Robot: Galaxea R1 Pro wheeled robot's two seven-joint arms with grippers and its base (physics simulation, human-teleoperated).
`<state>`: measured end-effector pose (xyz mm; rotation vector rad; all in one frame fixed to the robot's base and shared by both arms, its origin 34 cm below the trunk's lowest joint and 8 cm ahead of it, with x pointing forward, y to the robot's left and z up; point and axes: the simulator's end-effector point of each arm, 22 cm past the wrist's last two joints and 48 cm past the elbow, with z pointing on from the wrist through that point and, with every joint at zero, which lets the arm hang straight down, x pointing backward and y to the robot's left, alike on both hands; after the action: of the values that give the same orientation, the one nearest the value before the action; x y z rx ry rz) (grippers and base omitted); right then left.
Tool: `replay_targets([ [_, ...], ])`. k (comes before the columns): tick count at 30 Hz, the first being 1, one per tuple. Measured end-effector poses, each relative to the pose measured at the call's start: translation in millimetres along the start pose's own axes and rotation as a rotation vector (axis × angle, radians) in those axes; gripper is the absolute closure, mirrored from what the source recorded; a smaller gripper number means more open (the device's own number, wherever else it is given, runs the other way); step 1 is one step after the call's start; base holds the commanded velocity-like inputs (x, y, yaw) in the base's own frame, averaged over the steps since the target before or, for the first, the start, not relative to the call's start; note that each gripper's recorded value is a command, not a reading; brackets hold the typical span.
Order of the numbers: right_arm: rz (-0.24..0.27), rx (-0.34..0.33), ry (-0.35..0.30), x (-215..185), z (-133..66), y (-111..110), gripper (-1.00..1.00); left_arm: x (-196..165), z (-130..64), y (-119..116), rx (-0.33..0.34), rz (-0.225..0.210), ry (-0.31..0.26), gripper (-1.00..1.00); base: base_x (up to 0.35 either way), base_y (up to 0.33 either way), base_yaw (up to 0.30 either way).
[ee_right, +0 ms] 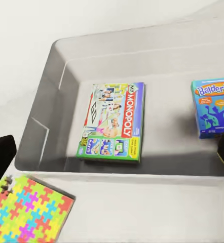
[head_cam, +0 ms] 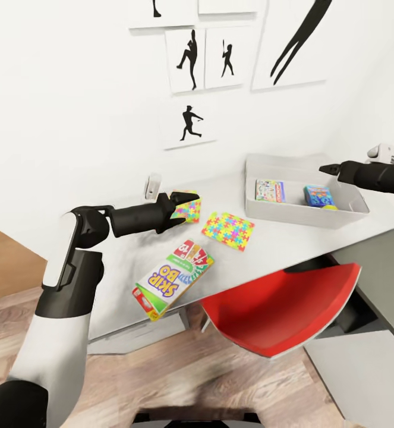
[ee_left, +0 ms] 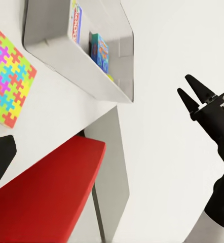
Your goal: Put all the toys in the child's room - the three board games (two on the bed and one on the table), the two jigsaw puzzles on the table, and the tennis ball on the table - inside the toy box on the table in the child's room.
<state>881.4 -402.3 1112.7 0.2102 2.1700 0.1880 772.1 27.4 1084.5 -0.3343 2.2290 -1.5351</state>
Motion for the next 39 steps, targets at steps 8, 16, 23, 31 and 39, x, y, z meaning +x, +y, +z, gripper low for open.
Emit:
replay_targets([
  [8, -0.001, -0.005, -0.010, -5.6, -6.9, 2.4, -1.00, 0.8, -3.6, -5.7, 0.003, 0.007, -0.003, -1.00, -0.154, 0.108, 0.000],
  [16, -0.001, -0.008, -0.016, -9.2, -13.0, 4.6, -1.00, 1.4, -7.6, -10.4, 0.004, 0.014, -0.007, -1.00, -0.050, 0.035, 0.000],
  [23, 0.000, -0.013, -0.017, -9.6, -17.3, 7.3, -1.00, -1.2, -14.0, -10.8, -0.006, 0.024, -0.015, -1.00, -0.017, 0.012, 0.000],
  [31, -0.001, -0.019, -0.010, -5.1, -20.4, 10.7, -1.00, 1.3, -20.0, -6.2, -0.020, 0.022, -0.019, -1.00, -0.006, 0.004, 0.003],
  [39, -0.021, -0.027, 0.022, 10.7, -19.3, 18.5, -1.00, 0.7, -35.3, 15.0, -0.069, 0.019, -0.029, -1.00, -0.002, 0.001, 0.038],
])
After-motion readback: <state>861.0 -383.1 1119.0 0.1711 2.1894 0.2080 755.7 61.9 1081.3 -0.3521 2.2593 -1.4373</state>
